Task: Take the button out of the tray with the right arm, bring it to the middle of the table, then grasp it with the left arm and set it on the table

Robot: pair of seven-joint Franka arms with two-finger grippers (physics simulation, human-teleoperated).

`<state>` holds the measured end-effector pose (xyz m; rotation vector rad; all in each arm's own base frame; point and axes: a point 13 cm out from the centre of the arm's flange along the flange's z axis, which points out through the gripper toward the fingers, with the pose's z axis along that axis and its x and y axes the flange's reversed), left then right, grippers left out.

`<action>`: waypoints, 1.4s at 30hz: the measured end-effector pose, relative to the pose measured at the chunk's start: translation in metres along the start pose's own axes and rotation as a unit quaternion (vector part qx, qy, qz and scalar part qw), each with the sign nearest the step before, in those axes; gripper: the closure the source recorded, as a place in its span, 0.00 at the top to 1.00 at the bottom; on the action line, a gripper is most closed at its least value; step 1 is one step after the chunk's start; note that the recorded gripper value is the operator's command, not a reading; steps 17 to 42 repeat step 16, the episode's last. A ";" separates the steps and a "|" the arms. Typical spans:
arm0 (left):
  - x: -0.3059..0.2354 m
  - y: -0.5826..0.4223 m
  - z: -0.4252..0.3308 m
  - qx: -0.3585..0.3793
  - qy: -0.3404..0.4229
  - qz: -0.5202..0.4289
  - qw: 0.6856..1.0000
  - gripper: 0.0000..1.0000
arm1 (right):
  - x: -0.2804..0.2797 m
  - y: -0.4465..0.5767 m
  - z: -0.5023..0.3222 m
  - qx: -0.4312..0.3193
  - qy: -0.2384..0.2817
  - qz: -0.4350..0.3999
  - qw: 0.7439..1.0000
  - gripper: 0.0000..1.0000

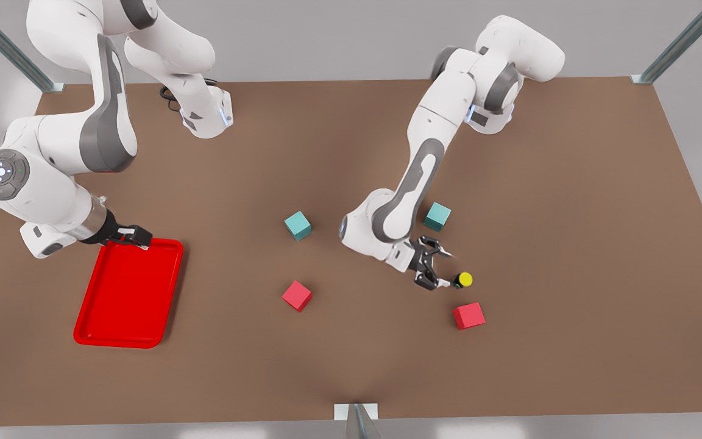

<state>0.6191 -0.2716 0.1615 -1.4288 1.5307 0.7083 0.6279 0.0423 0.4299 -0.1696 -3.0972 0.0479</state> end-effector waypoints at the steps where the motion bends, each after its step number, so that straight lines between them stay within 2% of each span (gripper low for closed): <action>1: -0.014 0.003 -0.010 -0.027 0.031 0.018 0.999 1.00 | -0.001 0.000 0.001 0.000 0.000 0.000 1.000 1.00; 3: -0.071 -0.011 -0.005 -0.114 0.143 0.037 0.982 1.00 | -0.003 -0.002 0.002 -0.001 -0.002 0.001 1.000 1.00; 5: -0.151 -0.026 0.041 -0.202 0.287 0.037 0.936 1.00 | -0.004 -0.002 0.002 0.001 -0.004 0.001 1.000 1.00; 6: -0.193 -0.036 0.049 -0.209 0.351 0.038 0.912 1.00 | -0.004 -0.001 0.002 0.002 -0.004 -0.001 1.000 1.00; 9: -0.327 -0.029 0.011 -0.133 0.471 0.089 0.868 1.00 | -0.008 0.001 0.017 0.011 0.004 -0.007 1.000 1.00; 12: -0.387 0.020 -0.014 -0.063 0.519 0.188 0.832 1.00 | -0.005 0.021 0.019 0.031 0.000 -0.033 0.999 1.00; 16: -0.381 0.044 -0.029 0.013 0.525 0.329 0.785 1.00 | -0.009 0.020 0.028 0.050 0.002 -0.052 0.997 1.00; 42: -0.381 0.044 -0.029 0.013 0.525 0.329 0.785 1.00 | -0.009 0.020 0.028 0.050 0.002 -0.052 0.997 1.00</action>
